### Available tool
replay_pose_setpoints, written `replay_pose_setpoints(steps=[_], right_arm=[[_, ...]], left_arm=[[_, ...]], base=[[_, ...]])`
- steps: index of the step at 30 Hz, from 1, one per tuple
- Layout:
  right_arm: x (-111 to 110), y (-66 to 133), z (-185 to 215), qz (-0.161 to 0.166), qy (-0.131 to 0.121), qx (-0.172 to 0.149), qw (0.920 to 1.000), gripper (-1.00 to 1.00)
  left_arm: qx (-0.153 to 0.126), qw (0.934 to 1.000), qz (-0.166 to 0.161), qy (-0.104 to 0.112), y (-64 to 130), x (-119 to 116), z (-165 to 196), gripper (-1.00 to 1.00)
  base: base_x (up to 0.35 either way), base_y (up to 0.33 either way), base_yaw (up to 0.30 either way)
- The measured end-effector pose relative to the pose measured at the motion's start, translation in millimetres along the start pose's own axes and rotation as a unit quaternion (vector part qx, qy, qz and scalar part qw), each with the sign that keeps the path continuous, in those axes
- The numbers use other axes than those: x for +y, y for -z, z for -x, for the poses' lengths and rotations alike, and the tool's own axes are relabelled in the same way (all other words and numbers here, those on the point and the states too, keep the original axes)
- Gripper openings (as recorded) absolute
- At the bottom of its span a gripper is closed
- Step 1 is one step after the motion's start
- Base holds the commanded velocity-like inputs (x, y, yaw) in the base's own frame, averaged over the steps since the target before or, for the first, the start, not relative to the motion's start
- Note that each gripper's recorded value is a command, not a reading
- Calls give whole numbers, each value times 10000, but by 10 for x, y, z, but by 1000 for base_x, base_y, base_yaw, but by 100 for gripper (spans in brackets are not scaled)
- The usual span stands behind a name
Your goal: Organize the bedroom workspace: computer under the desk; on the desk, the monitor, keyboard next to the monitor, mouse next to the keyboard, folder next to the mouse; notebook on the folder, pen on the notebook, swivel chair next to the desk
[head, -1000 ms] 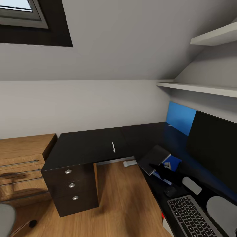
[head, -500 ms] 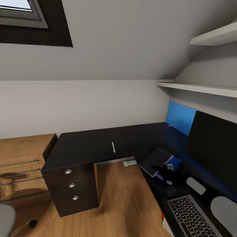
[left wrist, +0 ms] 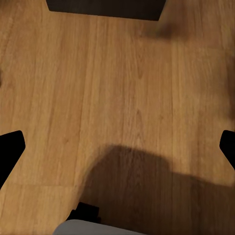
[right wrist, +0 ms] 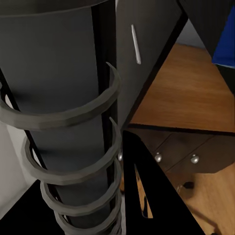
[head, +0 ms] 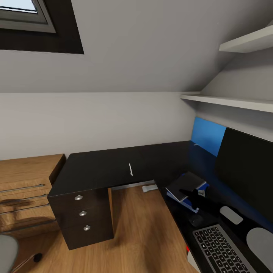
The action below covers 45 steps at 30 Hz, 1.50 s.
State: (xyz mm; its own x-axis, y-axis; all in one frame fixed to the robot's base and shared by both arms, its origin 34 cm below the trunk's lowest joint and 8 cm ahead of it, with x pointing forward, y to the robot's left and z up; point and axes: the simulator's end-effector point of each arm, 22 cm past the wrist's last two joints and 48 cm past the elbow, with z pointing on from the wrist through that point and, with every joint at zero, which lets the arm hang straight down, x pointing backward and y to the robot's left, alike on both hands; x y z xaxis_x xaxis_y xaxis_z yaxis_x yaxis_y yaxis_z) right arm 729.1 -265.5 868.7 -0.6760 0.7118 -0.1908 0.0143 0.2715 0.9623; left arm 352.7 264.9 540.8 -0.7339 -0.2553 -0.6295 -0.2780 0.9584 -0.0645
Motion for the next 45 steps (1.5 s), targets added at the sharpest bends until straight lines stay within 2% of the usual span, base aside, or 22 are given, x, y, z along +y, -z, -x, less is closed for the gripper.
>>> replay_pose_setpoints(steps=[45], right_arm=[[-40,14,6,-28,-50,-38,10000,-100]], left_arm=[[-3,10000,5,5,0,5,3,100]], base=[[6,0,0]])
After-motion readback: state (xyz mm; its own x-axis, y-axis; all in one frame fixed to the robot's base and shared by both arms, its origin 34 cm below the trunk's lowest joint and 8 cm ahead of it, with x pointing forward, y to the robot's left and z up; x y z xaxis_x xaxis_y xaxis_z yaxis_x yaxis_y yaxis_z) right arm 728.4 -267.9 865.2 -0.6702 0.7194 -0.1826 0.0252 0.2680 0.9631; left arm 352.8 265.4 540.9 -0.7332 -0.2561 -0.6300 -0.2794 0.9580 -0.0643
